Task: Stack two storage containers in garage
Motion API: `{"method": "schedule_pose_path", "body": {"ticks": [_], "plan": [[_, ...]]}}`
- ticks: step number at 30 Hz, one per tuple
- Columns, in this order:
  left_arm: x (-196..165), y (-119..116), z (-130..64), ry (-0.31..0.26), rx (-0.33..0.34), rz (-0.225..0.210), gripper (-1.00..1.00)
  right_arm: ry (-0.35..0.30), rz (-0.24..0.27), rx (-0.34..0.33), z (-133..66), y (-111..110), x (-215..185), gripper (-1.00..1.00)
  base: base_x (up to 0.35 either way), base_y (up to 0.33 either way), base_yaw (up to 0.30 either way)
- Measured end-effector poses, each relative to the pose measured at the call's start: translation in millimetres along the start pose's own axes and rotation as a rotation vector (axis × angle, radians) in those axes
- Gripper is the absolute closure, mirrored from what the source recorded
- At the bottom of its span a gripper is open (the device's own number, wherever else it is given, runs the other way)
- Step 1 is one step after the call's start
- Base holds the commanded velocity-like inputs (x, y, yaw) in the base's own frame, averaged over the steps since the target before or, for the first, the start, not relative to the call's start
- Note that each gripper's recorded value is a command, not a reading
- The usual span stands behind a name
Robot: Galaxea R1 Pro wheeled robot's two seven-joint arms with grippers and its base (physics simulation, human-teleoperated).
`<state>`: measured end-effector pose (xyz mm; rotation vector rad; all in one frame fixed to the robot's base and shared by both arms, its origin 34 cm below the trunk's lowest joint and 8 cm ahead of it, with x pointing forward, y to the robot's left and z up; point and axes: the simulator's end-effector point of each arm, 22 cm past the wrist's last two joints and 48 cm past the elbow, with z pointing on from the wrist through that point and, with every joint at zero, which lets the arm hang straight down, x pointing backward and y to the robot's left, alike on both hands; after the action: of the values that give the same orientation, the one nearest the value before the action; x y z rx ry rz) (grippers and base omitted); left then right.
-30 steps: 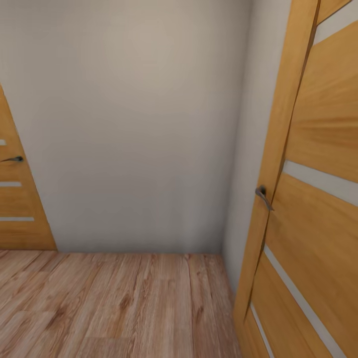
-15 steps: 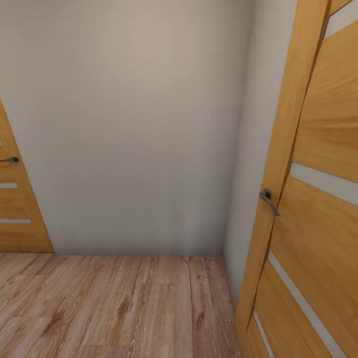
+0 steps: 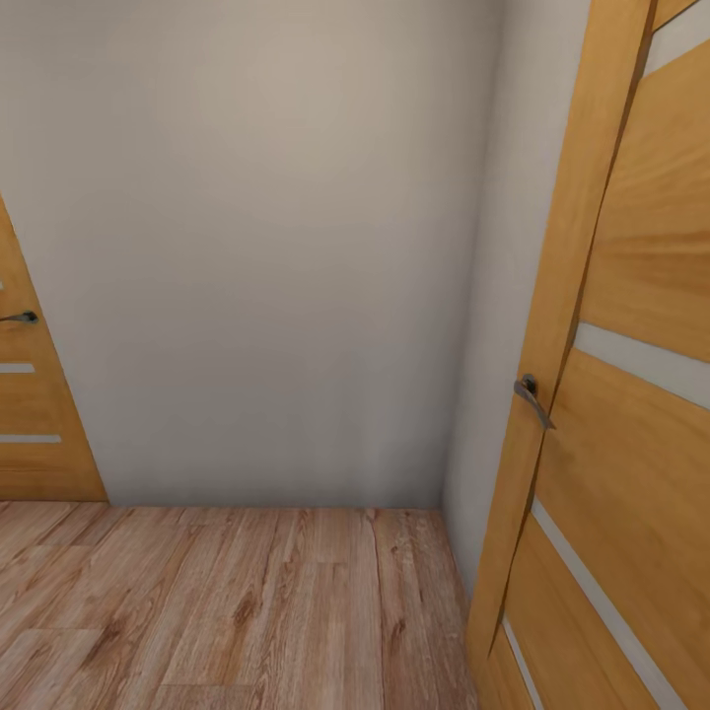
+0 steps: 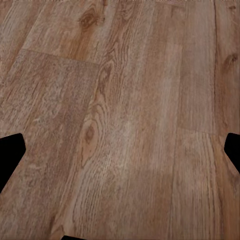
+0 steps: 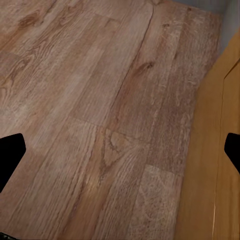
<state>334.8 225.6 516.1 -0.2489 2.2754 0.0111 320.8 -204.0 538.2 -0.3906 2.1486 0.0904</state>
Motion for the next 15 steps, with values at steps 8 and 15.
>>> {"method": "schedule_pose_path", "body": {"ticks": [8, 15], "plan": [[-2.1, 7.7, 1.3, -0.004, -0.011, 0.007, -1.0, -0.005, -0.003, 0.0, 2.4, -1.9, -2.8, -1.0, 0.0, 0.0, 0.0], [-2.0, 8.2, 1.2, -0.004, -0.012, 0.007, -1.0, -0.005, -0.003, 0.001, 2.4, -2.1, -2.7, -1.0, 0.021, 0.0, 0.0]]}}
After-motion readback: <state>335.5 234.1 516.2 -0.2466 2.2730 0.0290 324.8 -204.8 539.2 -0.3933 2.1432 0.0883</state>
